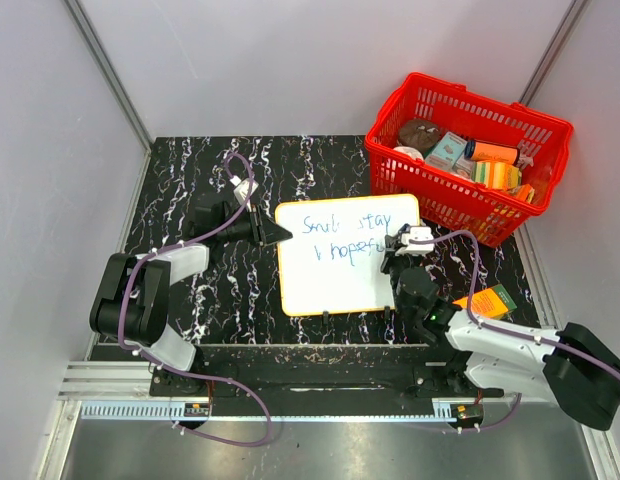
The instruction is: Write a sentence on the whiteboard
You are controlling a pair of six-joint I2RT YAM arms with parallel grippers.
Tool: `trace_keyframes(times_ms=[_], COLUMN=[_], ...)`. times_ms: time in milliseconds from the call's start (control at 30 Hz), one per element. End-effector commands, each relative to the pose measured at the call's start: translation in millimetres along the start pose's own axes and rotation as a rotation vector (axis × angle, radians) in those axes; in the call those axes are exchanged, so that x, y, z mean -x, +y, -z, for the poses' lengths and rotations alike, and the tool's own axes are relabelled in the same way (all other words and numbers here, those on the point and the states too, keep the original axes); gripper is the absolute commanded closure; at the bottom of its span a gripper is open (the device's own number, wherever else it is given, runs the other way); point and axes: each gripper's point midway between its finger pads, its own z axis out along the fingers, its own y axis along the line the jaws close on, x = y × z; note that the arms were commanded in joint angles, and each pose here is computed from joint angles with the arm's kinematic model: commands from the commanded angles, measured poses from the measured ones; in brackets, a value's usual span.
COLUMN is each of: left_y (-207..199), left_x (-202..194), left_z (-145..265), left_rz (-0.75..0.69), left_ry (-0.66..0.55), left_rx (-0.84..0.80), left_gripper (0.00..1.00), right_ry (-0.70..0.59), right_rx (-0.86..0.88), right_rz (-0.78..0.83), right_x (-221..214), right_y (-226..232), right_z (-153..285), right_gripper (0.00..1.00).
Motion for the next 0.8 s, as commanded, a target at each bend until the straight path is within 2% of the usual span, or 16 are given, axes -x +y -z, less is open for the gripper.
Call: trace_keyframes(times_ms=[0,767], left_y=[53,52], left_x=[6,4], left_z=[2,-1], left_rz=[-0.123,-0.133], left_ry=[-0.048,-0.035], left_rx=[0.219,0.223], left_gripper=[1.00,1.00], right_ry=[-0.042,0.029], right_rx=[-0.042,-0.002], right_rz=[-0.015,-0.047], right_x=[21,4], right_y=[0,-3], right_z=[-11,-9], right_gripper=[1.00,1.00])
